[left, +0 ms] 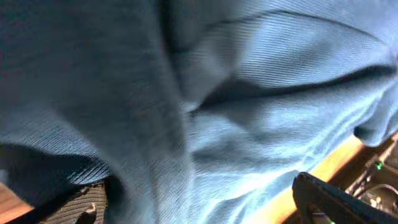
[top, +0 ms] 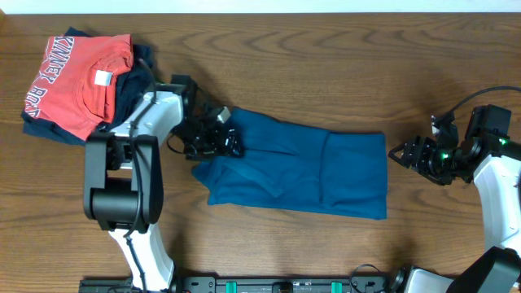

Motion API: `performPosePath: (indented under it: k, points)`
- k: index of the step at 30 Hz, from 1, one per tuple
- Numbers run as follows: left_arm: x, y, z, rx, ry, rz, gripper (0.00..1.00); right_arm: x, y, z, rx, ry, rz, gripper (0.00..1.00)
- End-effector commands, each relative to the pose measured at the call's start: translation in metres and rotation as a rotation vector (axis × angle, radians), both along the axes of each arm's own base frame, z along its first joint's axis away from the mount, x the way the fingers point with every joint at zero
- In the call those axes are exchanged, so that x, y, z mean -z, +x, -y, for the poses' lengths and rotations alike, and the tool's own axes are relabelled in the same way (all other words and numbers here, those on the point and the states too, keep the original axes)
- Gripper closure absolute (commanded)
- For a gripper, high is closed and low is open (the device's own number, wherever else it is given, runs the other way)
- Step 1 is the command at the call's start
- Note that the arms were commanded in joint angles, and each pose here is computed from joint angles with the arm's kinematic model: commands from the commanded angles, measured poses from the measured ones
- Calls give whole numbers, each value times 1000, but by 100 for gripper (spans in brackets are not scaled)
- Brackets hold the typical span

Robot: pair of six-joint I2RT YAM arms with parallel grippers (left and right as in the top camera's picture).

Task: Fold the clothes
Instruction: 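Grasp the strip's left end with the left gripper and fold it rightward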

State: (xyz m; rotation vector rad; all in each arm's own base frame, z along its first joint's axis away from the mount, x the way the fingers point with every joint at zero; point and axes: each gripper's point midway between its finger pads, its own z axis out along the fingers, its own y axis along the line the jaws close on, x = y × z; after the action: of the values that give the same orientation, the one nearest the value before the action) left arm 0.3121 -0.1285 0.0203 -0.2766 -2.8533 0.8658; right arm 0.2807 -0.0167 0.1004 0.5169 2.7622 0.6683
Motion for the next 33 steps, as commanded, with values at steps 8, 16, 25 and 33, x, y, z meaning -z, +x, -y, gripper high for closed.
performPosePath:
  k: [8,16,25,33]
  points:
    - [24,-29,24,102,-17,-80,37,1,0,-1,-14,11,6,31]
    - [23,-30,26,92,-24,-91,85,1,-1,-1,-14,11,5,33]
    - [-26,-13,2,31,5,-55,94,-1,0,-3,-16,25,11,35]
    - [-113,9,-39,-27,164,138,94,-1,0,-4,-16,26,11,36]
